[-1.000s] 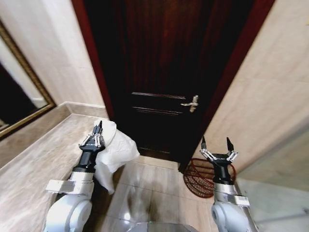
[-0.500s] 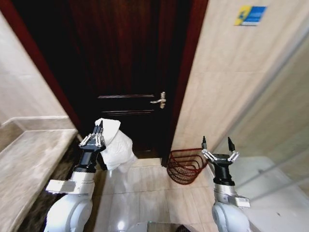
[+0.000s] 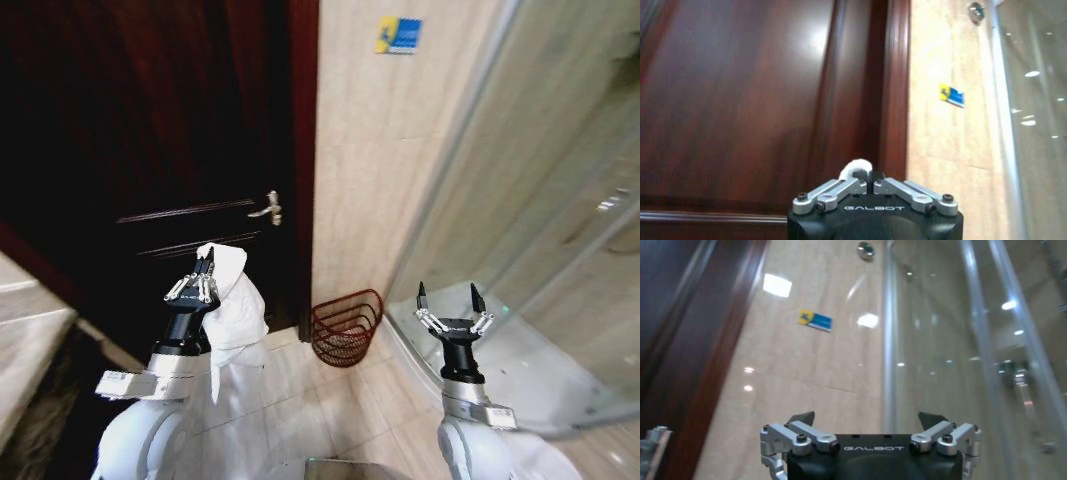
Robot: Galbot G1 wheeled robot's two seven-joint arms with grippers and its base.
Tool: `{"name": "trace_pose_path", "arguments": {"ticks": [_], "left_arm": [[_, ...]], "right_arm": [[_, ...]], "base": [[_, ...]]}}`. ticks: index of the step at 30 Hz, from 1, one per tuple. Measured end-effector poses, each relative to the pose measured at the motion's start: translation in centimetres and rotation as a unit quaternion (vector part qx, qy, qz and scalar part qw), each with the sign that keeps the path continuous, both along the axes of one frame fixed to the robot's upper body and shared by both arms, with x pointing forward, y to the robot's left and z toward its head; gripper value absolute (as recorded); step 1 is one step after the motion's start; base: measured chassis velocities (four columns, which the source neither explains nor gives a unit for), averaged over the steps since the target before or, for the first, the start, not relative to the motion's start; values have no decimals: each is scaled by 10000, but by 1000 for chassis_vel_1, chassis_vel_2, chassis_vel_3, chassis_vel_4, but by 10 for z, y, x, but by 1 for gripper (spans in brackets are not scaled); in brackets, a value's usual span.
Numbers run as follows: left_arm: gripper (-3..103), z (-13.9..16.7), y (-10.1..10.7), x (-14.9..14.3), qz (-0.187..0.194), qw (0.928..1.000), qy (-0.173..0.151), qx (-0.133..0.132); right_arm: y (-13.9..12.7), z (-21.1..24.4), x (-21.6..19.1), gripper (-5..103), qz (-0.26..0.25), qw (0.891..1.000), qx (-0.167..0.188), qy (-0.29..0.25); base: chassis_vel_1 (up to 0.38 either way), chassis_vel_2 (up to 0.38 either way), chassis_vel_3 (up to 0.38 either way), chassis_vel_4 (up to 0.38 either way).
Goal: Discard the used towel into the hamper.
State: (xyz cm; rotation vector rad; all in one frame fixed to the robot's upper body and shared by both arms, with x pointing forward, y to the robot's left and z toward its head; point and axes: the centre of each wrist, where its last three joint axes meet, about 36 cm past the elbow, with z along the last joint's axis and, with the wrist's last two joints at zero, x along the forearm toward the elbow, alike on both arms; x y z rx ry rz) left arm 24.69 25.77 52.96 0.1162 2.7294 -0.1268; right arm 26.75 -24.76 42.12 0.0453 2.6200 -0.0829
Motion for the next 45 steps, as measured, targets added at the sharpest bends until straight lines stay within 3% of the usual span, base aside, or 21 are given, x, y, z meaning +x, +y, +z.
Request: {"name": "trace_pose_path", "arguments": {"ticks": [19,27,37,45], "left_arm": [[0,0,-3,2,-55,9999,-88,-20],[0,-22,-4,17,-181,9998,43,18],[0,-62,4,54,-586,9979,278,-25],[0,-89,6,105,-964,9942,462,-96]], "right_arm": [[1,-3,0,100,-11,10000,22,40],[0,-9,-2,100,-59,9999,4,122],[-1,-21,4,100,-116,9997,-6,218],[-1,-27,2,100,-211,9993,-44,296]], "base": [[-125,-125,-125,-124],[-37,-43,-42,-40],[0,0,0,0],[0,0,0,0]]}}
